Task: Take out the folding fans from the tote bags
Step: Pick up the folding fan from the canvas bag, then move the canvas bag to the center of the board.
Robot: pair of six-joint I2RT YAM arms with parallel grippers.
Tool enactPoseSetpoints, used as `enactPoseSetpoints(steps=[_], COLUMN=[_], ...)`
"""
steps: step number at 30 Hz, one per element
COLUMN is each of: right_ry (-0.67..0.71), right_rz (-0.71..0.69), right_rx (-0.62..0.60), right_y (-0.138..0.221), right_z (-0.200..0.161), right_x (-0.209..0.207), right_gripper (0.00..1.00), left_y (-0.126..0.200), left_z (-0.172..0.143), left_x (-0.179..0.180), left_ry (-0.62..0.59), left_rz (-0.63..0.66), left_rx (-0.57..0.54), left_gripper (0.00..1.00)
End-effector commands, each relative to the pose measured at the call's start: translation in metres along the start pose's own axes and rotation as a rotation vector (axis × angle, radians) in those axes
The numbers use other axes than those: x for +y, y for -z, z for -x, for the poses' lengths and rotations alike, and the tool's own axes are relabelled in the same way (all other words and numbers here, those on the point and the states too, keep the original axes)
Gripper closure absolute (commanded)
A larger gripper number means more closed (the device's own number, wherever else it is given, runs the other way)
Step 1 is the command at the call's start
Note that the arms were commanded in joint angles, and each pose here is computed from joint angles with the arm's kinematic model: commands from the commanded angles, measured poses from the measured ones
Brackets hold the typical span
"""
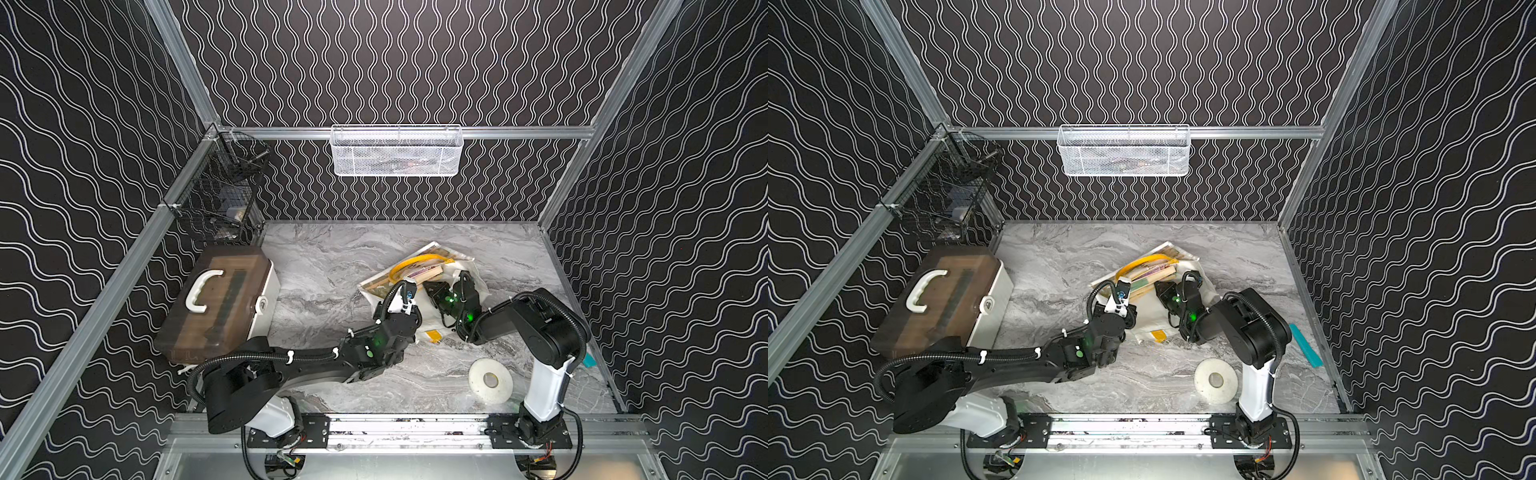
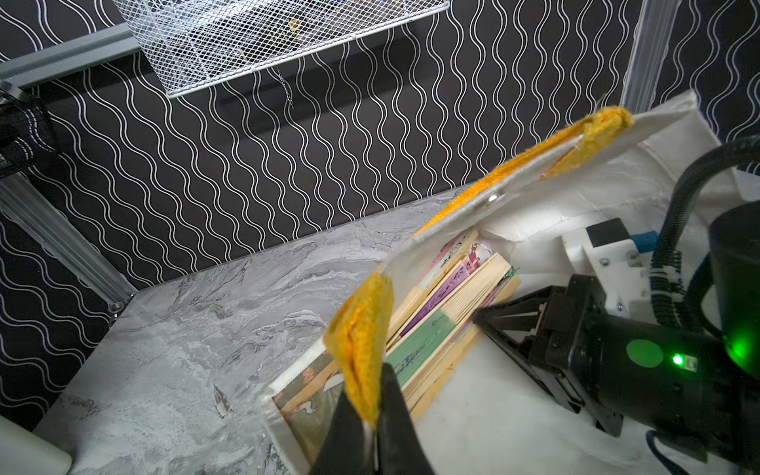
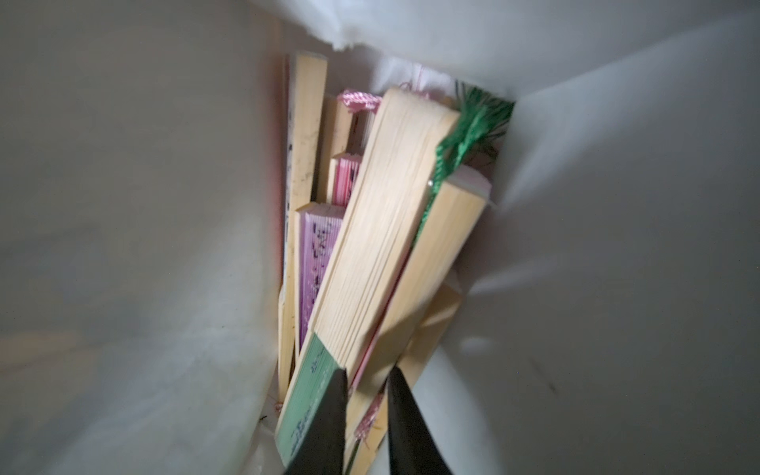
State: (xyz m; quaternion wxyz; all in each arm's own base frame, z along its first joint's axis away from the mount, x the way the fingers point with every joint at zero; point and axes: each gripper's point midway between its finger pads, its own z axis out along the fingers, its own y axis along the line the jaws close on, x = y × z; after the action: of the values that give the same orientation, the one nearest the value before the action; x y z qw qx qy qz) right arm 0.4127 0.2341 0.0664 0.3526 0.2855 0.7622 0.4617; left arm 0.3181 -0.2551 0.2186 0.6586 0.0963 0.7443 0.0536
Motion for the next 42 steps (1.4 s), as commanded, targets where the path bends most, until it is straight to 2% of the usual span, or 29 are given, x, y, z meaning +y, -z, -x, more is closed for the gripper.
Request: enactPoseSetpoints(steps=[1, 5, 9, 14, 19, 26, 35, 42], right_ry=[-0.031, -0.039, -0.043, -0.041, -0.040, -0.016, 0.143, 0.313], right_rz=[0.033, 0.013, -0.015, -0.021, 0.000, 0.060, 0.121, 0.098], right_rx=[-0.018, -0.009, -0.005, 0.003, 0.027, 0.086, 0.126, 0.091], right_y=[-0.004, -0.006, -0.009, -0.015, -0.021, -0.009, 0.028, 0.064], right_z=[0.005, 0.003, 0.002, 0.002, 0.001, -0.007, -0.011, -0.004], right_x=[0.007, 0.002, -0.005, -0.006, -0.001, 0.021, 0.067, 0.098], right_gripper=[0.82, 0.81, 0.75, 0.75, 0.86, 0.94, 0.95, 0.94], left_y=[0.000, 0.001, 0.001, 0.001, 0.000, -0.003, -0.018, -0.031], left_z=[-0.003, -0.003, -0.003, -0.006, -0.008, -0.002, 0.009, 0.019], left_x=[0.005, 0.008, 0.010, 0.008, 0.010, 0.011, 0.027, 0.061], left_ry=[-0.007, -0.006, -0.008, -0.014, -0.025, -0.017, -0.075, -0.036], left_rz=[0.029, 0.035, 0.041, 0.039, 0.057, 0.092, 0.234, 0.304], left_rx=[0.010, 0.010, 0.010, 0.015, 0.017, 0.009, 0.043, 0.042], left_gripper=[1.00, 1.00, 1.00, 1.00, 1.00, 1.00, 1.00, 1.00])
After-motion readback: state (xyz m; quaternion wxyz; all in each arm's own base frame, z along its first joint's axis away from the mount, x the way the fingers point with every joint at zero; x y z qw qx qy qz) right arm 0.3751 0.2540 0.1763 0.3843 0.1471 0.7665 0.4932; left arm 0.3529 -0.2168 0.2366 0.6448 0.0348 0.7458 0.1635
